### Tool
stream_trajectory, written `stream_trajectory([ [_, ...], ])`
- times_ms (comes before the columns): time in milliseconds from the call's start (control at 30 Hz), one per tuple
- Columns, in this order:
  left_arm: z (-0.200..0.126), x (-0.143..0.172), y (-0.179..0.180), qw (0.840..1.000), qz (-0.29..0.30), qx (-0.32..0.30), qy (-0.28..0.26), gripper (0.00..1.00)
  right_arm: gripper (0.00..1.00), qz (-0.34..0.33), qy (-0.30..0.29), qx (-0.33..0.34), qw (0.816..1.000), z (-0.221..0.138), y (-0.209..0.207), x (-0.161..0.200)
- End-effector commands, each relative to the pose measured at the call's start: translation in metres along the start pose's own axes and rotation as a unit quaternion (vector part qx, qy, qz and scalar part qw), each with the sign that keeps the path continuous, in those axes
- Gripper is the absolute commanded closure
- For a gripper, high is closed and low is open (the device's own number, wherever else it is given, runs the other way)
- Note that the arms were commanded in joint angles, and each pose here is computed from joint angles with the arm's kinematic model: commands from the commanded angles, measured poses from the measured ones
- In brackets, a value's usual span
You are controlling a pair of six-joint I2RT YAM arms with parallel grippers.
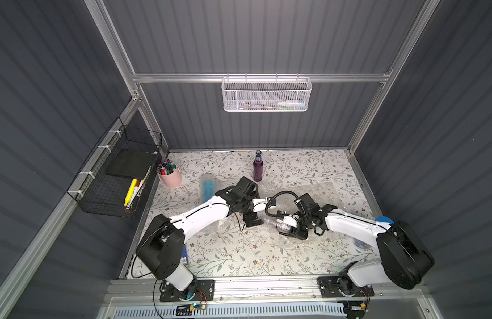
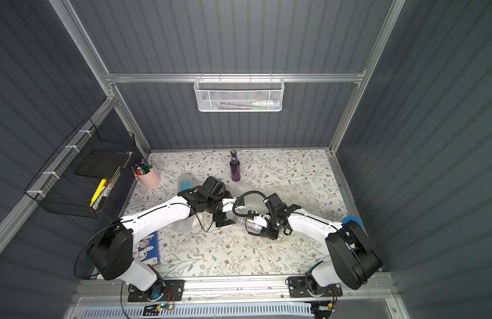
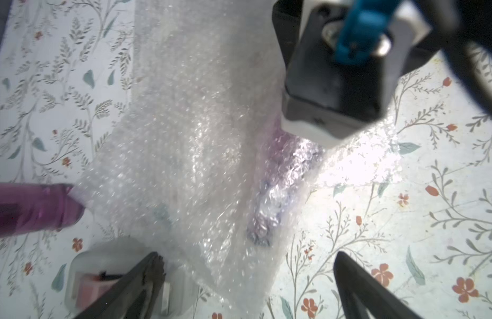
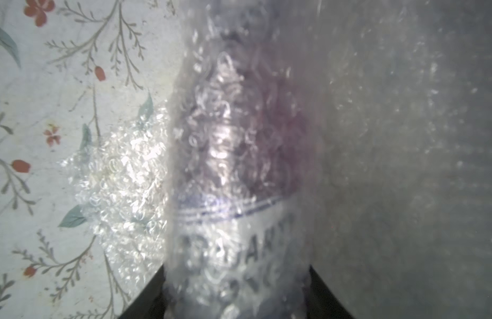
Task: Wrap wine bottles in bubble wrap
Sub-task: Wrap the wine bottle in bubble wrap.
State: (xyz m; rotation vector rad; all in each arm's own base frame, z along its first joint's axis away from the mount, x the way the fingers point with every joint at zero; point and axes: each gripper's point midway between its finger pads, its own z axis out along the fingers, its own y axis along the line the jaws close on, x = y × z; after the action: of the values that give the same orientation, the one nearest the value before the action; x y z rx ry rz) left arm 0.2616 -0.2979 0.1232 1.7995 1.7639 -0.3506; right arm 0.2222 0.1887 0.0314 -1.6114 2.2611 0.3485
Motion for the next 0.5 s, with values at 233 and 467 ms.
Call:
stream_trajectory([
  [233, 0.004, 0.017, -0.028, 0.987, 0.136, -0.072, 0.037, 0.01, 0.51, 0.133, -0.025, -0.188, 0.973, -0.008, 0.025, -0.005],
  [467, 0.033, -0.006, -0.021, 0.966, 0.234, -0.103, 0.020, 0.01, 0.49, 0.191, -0.026, -0.287, 0.938, -0.008, 0.016, -0.017],
])
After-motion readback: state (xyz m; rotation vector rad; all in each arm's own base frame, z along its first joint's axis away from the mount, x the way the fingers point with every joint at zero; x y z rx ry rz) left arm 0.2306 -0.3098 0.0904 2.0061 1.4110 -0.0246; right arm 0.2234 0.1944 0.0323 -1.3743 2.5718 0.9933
